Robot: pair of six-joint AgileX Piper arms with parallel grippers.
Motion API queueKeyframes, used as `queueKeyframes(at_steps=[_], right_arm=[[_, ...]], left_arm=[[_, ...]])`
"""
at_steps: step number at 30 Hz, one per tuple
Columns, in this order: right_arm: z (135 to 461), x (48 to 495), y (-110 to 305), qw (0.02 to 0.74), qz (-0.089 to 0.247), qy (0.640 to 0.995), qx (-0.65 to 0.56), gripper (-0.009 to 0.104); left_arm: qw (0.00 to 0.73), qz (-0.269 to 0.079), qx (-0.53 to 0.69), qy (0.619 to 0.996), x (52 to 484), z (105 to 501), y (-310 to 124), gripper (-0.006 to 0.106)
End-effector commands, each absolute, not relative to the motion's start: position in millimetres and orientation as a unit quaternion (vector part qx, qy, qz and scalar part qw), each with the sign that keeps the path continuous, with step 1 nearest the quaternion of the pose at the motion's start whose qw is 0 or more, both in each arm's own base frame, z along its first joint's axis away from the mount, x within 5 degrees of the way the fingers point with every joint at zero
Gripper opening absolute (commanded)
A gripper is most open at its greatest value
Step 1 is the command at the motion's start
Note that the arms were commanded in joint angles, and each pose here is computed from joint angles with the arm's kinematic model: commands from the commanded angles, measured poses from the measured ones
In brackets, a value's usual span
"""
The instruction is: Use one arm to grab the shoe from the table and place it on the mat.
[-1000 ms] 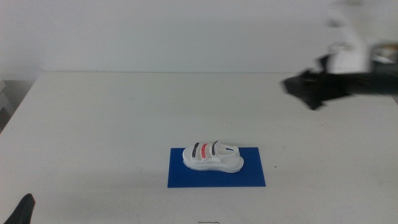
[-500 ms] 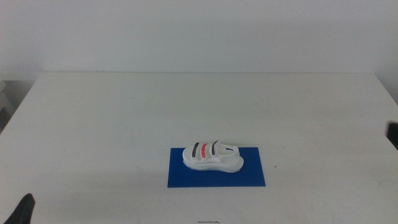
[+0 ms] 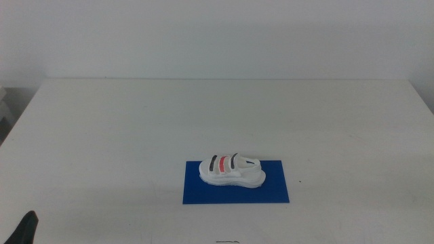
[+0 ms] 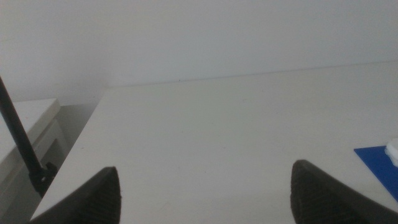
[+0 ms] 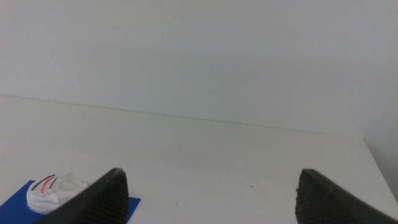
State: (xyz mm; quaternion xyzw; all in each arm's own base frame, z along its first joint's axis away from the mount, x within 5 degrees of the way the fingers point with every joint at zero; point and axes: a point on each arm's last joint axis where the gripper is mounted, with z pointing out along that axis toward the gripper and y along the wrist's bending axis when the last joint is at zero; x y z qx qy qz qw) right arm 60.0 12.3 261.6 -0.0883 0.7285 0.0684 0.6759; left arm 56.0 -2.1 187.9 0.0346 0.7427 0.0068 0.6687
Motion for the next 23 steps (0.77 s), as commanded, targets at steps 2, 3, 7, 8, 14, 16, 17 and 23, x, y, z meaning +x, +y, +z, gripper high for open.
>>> queueKeyframes(at_steps=[2, 3, 7, 8, 14, 16, 17, 23], right_arm=[[263, 53, 11, 0.715, 0.075, 0.69, -0.086, 0.073], [259, 51, 11, 0.718, 0.076, 0.687, -0.084, 0.073], [241, 46, 9, 0.722, 0.077, 0.682, -0.084, 0.073], [237, 46, 9, 0.723, 0.077, 0.681, -0.084, 0.073], [210, 51, 11, 0.697, 0.075, 0.708, -0.087, 0.073], [202, 52, 11, 0.688, 0.074, 0.716, -0.088, 0.073], [196, 53, 11, 0.682, 0.073, 0.722, -0.089, 0.073], [191, 53, 11, 0.663, 0.068, 0.74, -0.089, 0.073]], left_arm=[[0.707, -0.002, 0.026, 0.707, 55, 198, -2, 0.094], [0.707, -0.002, 0.026, 0.707, 55, 198, -2, 0.094], [0.707, -0.002, 0.026, 0.707, 55, 198, -2, 0.094], [0.707, -0.002, 0.026, 0.707, 55, 198, -2, 0.094], [0.707, -0.002, 0.026, 0.707, 55, 198, -2, 0.094], [0.707, -0.002, 0.026, 0.707, 55, 198, -2, 0.094], [0.707, -0.002, 0.026, 0.707, 55, 198, -2, 0.094], [0.707, -0.002, 0.026, 0.707, 55, 198, -2, 0.094]])
